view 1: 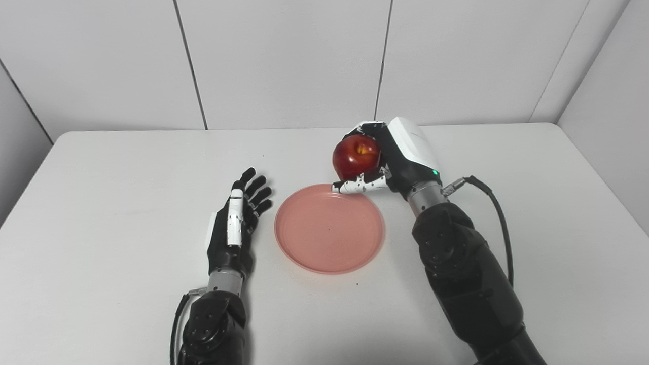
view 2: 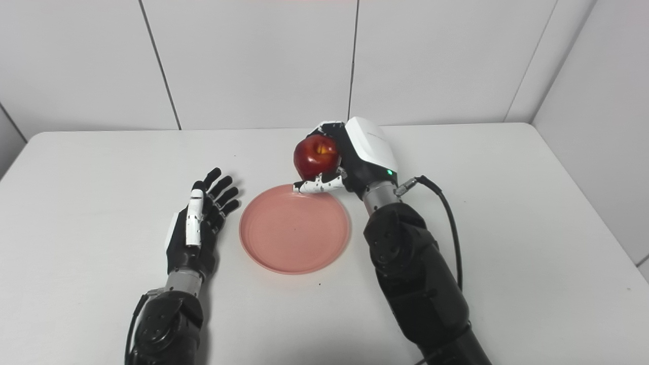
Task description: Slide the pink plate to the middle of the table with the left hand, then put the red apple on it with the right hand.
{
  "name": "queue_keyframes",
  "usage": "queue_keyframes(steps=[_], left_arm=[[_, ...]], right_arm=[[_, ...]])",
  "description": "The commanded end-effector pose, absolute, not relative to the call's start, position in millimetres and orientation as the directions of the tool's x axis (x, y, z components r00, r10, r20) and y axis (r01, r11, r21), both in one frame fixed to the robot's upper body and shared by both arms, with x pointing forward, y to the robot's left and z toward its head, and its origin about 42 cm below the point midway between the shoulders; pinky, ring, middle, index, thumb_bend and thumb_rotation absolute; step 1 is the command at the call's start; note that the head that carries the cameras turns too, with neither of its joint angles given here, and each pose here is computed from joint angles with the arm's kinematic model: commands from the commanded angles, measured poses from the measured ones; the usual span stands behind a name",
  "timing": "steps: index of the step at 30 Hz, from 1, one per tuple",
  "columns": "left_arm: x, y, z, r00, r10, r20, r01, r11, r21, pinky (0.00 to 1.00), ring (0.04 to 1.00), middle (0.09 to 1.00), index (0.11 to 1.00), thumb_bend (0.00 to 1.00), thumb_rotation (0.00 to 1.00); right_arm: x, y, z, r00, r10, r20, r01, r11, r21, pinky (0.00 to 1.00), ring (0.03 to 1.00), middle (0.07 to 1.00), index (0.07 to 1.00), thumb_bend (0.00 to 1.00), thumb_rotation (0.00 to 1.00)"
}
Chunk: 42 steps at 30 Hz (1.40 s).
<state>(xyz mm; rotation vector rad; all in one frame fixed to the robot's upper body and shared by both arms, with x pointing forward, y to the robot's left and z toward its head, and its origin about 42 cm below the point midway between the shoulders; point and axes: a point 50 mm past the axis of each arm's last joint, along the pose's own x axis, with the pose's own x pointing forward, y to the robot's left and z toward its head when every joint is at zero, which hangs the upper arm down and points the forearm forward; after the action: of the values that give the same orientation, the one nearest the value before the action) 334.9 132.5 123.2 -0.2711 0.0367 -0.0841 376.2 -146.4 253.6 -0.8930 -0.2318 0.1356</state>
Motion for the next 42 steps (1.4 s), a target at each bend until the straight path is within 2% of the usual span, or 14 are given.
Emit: queue_keyframes(steps=[1, 9, 17, 32, 42], left_arm=[[335.4, 127.2, 125.0, 0.996, -0.075, -0.045, 0.061, 0.961, -0.271, 0.84, 0.845, 0.865, 0.857, 0.39, 1.00], [337.4, 125.2, 130.0, 0.998, -0.044, -0.037, 0.031, 0.958, -0.286, 0.84, 0.841, 0.859, 0.850, 0.38, 1.00], [339.6, 127.9, 131.5, 0.999, -0.021, -0.029, 0.012, 0.955, -0.296, 0.84, 0.852, 0.869, 0.860, 0.38, 1.00], [338.4, 130.4, 130.4, 1.000, -0.014, -0.017, 0.009, 0.959, -0.283, 0.85, 0.857, 0.875, 0.867, 0.38, 1.00], [338.6, 130.5, 131.3, 1.000, -0.015, -0.018, 0.009, 0.960, -0.281, 0.84, 0.850, 0.868, 0.862, 0.39, 1.00]], right_arm=[[380.0, -131.5, 275.5, 0.935, 0.254, 0.247, 0.035, 0.627, -0.778, 0.28, 0.359, 0.434, 0.521, 0.53, 0.00], [380.7, -106.0, 256.6, 0.931, 0.303, 0.205, -0.041, 0.642, -0.765, 0.27, 0.351, 0.429, 0.523, 0.52, 0.00], [382.6, -93.0, 242.8, 0.934, 0.311, 0.174, -0.070, 0.639, -0.766, 0.28, 0.358, 0.427, 0.520, 0.53, 0.00], [376.0, -96.3, 214.4, 0.943, 0.312, 0.116, -0.119, 0.639, -0.760, 0.28, 0.358, 0.426, 0.523, 0.52, 0.00], [369.8, -101.5, 197.4, 0.949, 0.302, 0.088, -0.134, 0.639, -0.757, 0.24, 0.326, 0.415, 0.525, 0.52, 0.00]])
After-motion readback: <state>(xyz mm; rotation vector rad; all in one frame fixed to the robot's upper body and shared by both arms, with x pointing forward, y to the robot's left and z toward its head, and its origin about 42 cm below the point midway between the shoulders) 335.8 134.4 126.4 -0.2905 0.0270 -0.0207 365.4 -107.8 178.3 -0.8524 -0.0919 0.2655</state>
